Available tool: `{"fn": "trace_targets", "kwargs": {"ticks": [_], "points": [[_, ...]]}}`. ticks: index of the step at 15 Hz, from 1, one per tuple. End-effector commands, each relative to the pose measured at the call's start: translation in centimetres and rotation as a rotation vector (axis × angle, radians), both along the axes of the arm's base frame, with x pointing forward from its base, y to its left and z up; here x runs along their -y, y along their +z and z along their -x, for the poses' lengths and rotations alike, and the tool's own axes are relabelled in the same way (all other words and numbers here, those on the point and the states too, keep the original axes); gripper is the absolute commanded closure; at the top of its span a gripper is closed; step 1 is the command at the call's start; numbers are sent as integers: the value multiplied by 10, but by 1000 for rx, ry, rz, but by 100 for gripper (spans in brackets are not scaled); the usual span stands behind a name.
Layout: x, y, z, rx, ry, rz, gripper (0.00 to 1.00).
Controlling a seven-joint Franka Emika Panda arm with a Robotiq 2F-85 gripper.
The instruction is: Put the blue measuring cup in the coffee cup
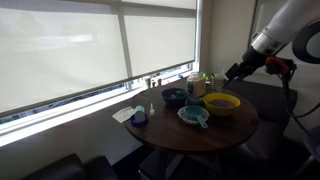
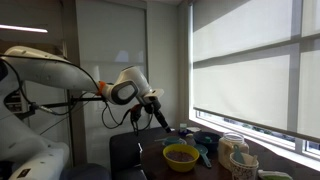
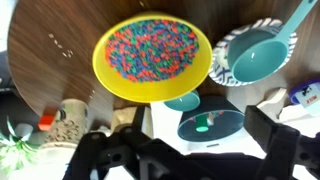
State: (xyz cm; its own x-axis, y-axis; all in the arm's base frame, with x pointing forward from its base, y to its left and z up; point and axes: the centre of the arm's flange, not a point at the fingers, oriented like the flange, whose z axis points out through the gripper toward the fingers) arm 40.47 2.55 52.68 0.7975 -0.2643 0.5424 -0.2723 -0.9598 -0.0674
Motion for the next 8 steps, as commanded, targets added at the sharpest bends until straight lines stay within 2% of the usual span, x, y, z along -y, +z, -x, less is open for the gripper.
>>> {"fn": "trace_targets", "kwargs": {"ticks": [1, 4, 8], "points": [[-35, -3, -60, 43, 152, 134, 0], [-59, -25, -79, 29, 313, 129, 0], [-68, -61, -93, -20, 407, 112, 0]]}}
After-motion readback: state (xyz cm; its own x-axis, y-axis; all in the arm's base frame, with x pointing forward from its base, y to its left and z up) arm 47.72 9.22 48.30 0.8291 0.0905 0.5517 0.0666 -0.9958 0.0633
